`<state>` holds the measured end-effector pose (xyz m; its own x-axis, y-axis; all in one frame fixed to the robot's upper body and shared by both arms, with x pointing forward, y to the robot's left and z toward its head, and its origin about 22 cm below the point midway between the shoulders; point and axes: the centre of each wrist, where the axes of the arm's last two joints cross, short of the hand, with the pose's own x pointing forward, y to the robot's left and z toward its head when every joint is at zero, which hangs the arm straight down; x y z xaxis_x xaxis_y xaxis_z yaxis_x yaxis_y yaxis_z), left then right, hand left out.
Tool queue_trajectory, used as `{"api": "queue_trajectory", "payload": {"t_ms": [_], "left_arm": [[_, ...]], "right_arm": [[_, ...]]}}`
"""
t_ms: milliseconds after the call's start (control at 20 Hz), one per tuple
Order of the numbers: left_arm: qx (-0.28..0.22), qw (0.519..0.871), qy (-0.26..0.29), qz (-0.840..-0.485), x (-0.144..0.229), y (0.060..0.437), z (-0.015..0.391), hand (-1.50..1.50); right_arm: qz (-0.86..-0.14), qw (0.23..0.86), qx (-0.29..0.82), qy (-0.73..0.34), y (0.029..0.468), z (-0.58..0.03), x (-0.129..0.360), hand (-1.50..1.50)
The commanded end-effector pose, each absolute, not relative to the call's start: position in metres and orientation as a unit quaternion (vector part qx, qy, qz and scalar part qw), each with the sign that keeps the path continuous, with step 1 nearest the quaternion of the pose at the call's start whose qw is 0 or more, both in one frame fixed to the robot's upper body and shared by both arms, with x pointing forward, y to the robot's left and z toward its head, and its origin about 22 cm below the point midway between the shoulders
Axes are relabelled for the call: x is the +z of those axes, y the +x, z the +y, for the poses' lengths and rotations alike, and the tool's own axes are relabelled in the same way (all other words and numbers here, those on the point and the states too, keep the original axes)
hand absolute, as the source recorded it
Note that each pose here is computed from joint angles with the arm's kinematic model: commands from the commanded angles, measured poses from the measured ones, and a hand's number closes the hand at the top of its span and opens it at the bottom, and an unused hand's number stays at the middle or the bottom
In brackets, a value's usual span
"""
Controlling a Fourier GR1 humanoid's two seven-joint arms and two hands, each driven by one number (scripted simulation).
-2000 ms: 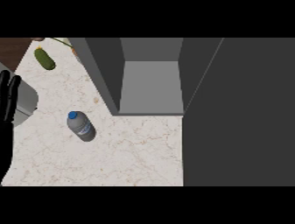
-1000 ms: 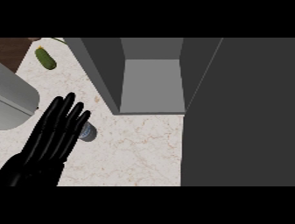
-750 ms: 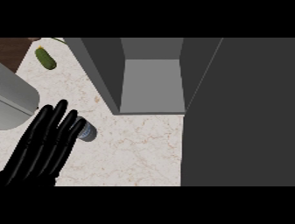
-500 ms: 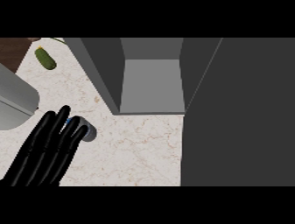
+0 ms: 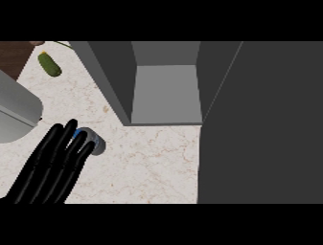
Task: Pick up the bottled water, place it into the cabinet and close the cabinet
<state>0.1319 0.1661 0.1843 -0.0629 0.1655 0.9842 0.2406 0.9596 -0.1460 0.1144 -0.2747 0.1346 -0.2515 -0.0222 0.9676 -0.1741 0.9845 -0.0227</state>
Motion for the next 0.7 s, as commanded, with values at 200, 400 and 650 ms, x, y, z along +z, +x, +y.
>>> {"api": "queue_trajectory", "payload": {"t_ms": [200, 400, 650], "left_arm": [[0.009, 0.647, -0.072, -0.759, 0.188, 0.118, 0.178, -1.5], [0.022, 0.652, -0.047, -0.757, 0.171, 0.138, 0.196, -1.5], [0.022, 0.683, -0.037, -0.729, 0.156, 0.131, 0.2, -1.5]], "right_arm": [[-0.803, 0.58, 0.053, 0.122, 0.082, -0.266, 0.165, -1.5], [-0.804, 0.582, 0.044, 0.115, 0.08, -0.278, 0.157, -1.5], [-0.806, 0.579, 0.046, 0.116, 0.076, -0.271, 0.161, -1.5]]}}
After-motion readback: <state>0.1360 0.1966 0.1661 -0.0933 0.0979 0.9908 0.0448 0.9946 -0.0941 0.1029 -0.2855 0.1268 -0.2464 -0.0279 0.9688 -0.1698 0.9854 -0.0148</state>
